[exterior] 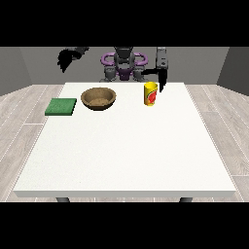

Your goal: Pick the cup and pour the ball into the bowl, then pick the bowl and place it on the pad

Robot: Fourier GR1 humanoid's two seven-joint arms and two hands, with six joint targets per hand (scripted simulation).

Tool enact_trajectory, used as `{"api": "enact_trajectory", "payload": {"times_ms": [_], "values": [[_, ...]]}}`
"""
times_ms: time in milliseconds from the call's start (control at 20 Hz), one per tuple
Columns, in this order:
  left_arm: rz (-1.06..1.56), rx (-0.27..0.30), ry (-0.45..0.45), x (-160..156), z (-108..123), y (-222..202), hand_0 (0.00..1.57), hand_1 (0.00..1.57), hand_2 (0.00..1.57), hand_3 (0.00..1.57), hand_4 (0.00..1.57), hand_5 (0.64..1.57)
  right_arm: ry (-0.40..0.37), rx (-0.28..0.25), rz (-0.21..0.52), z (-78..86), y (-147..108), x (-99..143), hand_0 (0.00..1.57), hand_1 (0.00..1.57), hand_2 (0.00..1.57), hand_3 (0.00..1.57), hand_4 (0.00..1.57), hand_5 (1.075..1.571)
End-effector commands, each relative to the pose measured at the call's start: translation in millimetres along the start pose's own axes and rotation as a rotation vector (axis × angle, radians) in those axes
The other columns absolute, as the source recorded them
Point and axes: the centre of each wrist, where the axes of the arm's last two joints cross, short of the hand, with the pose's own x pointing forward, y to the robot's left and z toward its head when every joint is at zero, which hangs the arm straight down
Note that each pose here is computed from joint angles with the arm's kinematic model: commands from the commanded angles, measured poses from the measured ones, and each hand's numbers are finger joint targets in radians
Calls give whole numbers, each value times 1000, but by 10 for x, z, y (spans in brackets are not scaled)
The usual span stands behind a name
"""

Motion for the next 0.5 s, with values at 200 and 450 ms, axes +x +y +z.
{"api": "enact_trajectory", "payload": {"times_ms": [200,450], "values": [[-15,-46,124,-398,31,86,0,0,0,0,138,1433,108,-37,10,38,-474,-151,0,0,0,0,670,1560],[-7,-9,69,-772,102,86,0,0,0,0,189,1423,41,-30,4,-38,-304,-237,0,0,0,0,671,1563]]}}
